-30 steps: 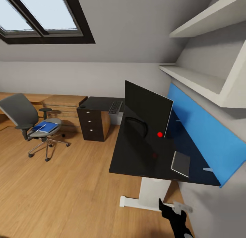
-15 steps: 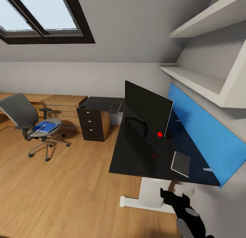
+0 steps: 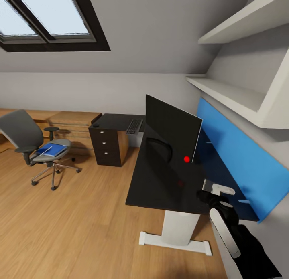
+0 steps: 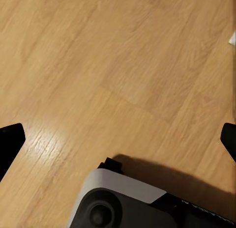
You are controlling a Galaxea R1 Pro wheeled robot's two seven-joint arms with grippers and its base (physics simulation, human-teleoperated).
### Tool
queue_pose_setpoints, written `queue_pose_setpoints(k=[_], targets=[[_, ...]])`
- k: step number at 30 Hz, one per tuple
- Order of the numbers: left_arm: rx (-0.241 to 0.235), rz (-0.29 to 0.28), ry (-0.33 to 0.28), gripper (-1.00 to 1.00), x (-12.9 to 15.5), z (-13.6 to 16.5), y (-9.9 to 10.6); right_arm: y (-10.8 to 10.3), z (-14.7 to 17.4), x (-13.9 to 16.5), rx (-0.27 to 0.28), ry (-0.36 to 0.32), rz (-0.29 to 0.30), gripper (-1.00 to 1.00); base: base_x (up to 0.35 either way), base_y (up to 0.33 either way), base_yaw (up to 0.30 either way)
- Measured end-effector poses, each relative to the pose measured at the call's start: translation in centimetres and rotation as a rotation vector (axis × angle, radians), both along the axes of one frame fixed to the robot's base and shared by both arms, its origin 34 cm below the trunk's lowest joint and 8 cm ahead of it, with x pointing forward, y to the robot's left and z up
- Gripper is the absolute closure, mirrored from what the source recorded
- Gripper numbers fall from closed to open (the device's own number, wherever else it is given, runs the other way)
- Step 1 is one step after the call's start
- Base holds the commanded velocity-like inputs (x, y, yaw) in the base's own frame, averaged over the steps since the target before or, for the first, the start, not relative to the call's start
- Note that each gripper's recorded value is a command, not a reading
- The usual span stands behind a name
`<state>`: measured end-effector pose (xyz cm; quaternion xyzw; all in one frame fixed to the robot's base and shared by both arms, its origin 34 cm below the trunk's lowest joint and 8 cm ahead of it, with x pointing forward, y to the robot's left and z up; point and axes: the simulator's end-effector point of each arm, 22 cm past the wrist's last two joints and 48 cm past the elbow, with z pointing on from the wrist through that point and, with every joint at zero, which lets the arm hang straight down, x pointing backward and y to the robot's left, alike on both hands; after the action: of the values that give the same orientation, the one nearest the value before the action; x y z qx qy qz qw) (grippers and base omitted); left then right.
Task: In the bedroom, organize the workspace by keeping the computer under the desk, ensuring the monitor is on the desk, placing the keyboard on the desk next to the monitor, placing the mouse on the desk next to the keyboard, moving the folder from the swivel chair onto the desk next to the mouse, stacking the notebook on top of the folder with the pen on top of the notebook, and positioning the swivel chair next to the desk.
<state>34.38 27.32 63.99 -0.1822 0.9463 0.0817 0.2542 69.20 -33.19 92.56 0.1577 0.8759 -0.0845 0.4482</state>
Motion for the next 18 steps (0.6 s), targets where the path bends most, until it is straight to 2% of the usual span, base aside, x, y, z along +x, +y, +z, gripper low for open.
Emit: queue_pose_setpoints(k=[5,7,10,11,12,16,18], targets=[[0.002,0.000,-0.001,-1.00,0.0,0.0,0.1,-0.3,0.1,0.4,-0.009,-0.023,-0.010,-1.00,0.137,-0.109,0.000],[0.003,0.001,-0.001,-1.00,0.1,0.0,0.2,-1.2,-1.7,0.0,-0.023,0.000,-0.032,-1.00,0.084,-0.069,0.000],[0.003,0.001,-0.002,-1.00,0.1,0.0,0.2,-2.4,-3.1,-0.4,-0.058,0.006,-0.058,-1.00,0.174,-0.105,0.000],[0.004,0.002,-0.004,-1.00,0.1,0.1,0.3,-3.3,-3.3,-0.3,-0.105,-0.016,-0.066,-1.00,0.256,-0.117,0.000],[0.004,0.003,-0.006,-1.00,0.2,0.1,0.3,-3.5,-3.1,-0.1,-0.129,-0.032,-0.062,-1.00,0.241,-0.105,0.000],[0.005,0.003,-0.007,-1.00,0.3,0.2,0.4,-3.5,-2.9,0.3,-0.155,-0.053,-0.038,-1.00,0.141,-0.060,0.000],[0.004,0.005,-0.011,-1.00,0.4,0.3,0.4,-3.2,-4.5,0.1,-0.156,-0.027,-0.005,-1.00,0.039,-0.017,0.000]])
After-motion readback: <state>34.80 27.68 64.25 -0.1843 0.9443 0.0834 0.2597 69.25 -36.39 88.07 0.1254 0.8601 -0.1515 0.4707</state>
